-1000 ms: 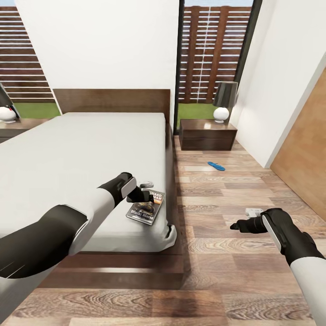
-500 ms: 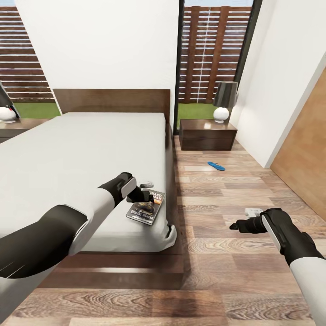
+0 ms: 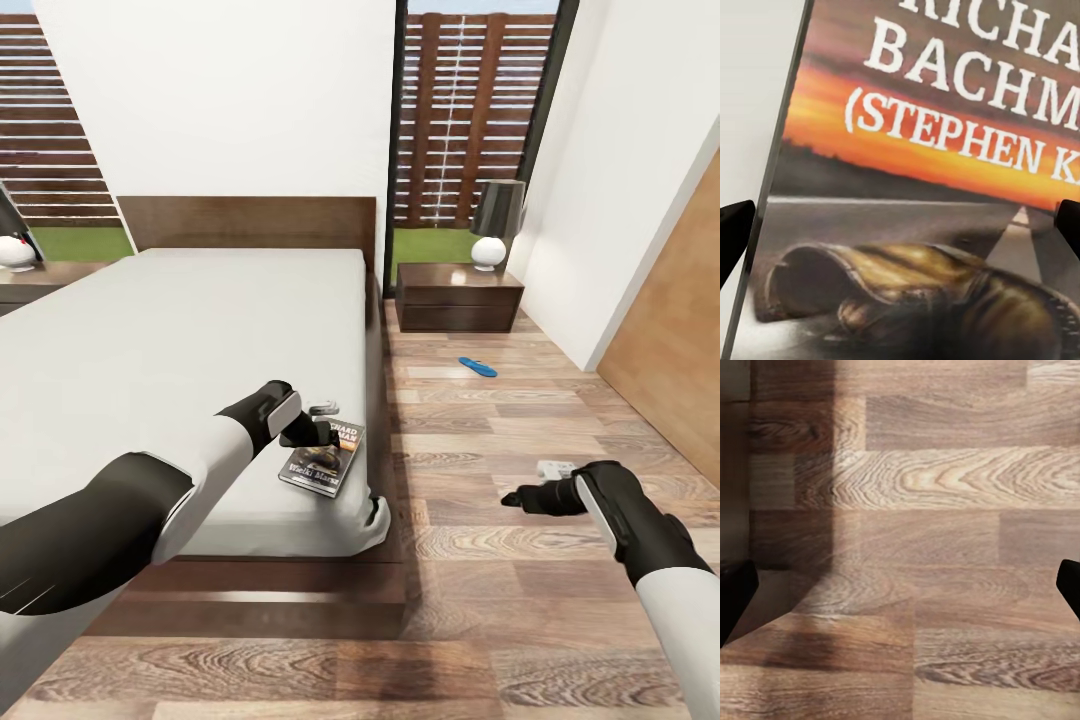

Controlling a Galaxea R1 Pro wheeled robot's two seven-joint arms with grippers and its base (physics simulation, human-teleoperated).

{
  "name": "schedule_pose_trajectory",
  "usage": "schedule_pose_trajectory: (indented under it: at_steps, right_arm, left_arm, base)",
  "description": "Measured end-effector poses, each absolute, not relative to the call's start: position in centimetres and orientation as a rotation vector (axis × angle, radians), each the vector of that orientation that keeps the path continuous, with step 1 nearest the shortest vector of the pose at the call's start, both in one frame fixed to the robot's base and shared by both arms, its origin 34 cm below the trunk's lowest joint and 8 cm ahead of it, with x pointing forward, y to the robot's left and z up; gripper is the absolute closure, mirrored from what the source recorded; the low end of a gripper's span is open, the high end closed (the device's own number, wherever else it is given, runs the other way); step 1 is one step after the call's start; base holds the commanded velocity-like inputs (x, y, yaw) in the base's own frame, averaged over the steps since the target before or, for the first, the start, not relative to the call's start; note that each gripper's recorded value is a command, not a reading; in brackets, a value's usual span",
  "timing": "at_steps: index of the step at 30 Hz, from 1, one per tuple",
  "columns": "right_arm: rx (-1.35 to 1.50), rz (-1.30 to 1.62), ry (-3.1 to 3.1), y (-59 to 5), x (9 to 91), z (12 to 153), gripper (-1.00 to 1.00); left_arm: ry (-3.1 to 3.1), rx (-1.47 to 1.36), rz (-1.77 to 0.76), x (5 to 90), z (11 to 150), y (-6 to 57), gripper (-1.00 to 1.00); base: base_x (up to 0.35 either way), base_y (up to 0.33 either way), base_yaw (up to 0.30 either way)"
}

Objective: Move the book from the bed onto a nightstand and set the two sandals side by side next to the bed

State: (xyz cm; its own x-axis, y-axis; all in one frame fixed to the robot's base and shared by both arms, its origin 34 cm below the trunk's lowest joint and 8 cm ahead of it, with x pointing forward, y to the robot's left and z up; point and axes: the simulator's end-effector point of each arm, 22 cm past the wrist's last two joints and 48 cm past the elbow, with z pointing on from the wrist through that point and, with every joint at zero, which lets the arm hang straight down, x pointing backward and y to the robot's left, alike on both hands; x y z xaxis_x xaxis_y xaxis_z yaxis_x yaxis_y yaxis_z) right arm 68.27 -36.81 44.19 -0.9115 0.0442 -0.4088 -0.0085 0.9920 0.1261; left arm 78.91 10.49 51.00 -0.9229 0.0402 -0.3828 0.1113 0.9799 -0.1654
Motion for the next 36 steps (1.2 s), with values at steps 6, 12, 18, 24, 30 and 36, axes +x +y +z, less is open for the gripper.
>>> schedule_pose_trajectory:
  at_steps: [6, 12, 18, 24, 30, 36]
  right_arm:
    - [0.104, 0.302, 2.67, -35.4, 68.9, 44.9, -1.0]
    - [0.165, 0.445, 2.624, -32.5, 69.6, 45.5, -1.0]
    - [0.196, 0.545, 2.599, -29.6, 70.0, 45.6, -1.0]
    - [0.292, 0.641, 2.583, -28.1, 69.8, 44.9, -1.0]
    - [0.419, 0.716, 2.606, -28.0, 68.6, 42.7, -1.0]
    - [0.512, 0.816, 2.598, -26.9, 68.8, 42.0, -1.0]
  left_arm:
    - [2.74, 0.109, -0.259, 78.9, 51.0, 10.5, -1.0]
    - [2.74, 0.109, -0.259, 78.9, 51.0, 10.5, -1.0]
    - [2.74, 0.109, -0.259, 78.9, 51.0, 10.5, -1.0]
    - [2.74, 0.109, -0.259, 78.9, 51.0, 10.5, -1.0]
    - [2.74, 0.109, -0.259, 78.9, 51.0, 10.5, -1.0]
    - [2.74, 0.109, -0.259, 78.9, 51.0, 10.5, -1.0]
  base:
    - [0.0, 0.0, 0.0]
    - [0.0, 0.0, 0.0]
    - [0.0, 0.0, 0.0]
    - [0.0, 0.0, 0.0]
    - [0.0, 0.0, 0.0]
    - [0.0, 0.0, 0.0]
